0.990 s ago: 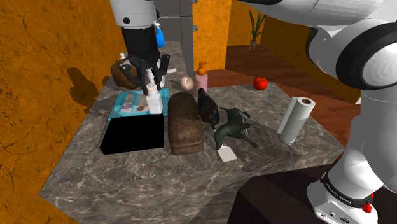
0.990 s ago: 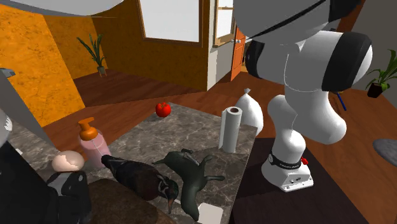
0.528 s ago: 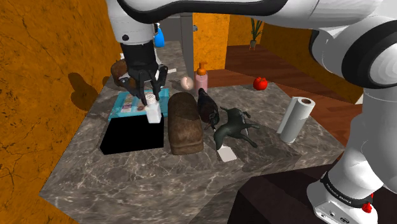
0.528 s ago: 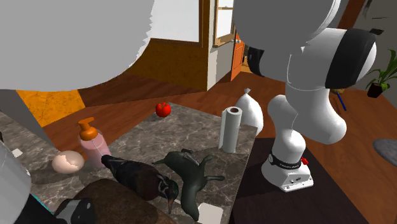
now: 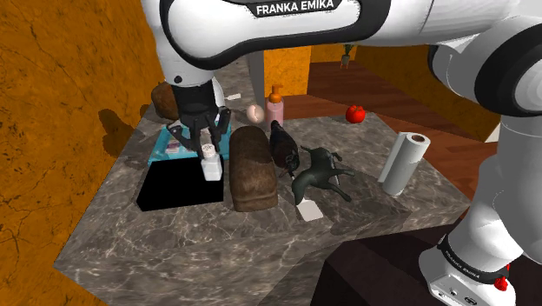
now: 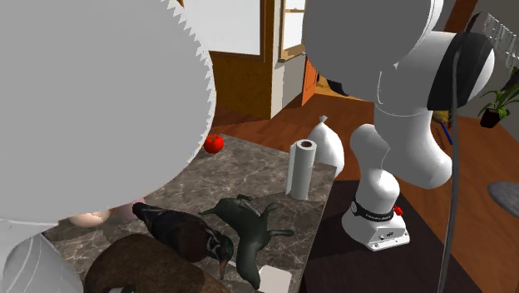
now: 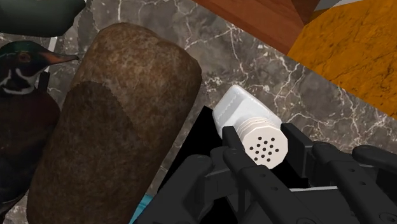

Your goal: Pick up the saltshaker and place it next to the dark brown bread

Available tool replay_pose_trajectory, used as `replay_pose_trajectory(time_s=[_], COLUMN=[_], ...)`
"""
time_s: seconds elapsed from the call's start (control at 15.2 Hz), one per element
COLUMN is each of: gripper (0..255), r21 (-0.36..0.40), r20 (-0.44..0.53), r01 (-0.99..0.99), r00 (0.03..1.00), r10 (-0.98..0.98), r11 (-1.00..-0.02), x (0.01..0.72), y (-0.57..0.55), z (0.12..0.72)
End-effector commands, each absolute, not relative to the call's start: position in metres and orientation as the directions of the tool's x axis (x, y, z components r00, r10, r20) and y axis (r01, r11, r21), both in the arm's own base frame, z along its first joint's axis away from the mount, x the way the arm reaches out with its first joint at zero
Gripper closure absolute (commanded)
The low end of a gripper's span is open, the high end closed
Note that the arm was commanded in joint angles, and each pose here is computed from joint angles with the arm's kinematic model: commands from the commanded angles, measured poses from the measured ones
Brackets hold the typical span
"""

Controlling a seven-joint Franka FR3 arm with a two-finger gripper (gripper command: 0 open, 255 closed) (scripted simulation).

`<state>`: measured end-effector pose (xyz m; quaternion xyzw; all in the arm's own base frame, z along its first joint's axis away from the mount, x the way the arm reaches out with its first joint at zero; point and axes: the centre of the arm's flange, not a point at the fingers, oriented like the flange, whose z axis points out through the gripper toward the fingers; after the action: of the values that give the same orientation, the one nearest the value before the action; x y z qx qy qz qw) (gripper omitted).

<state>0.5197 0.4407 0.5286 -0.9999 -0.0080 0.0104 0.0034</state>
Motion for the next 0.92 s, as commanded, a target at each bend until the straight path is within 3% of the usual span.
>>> replay_pose_trajectory(time_s=[0.0,0.86], gripper=[255,255], r21=[-0.007,-0.007], r20=[-0.020,-0.020], r01=[0.016,0.016], r00=[1.000,1.000], r10=[0.016,0.016], r11=[-1.000,-1.000], x=[0.519,0.519], y=[0.440,0.440], z=[0.518,0.449])
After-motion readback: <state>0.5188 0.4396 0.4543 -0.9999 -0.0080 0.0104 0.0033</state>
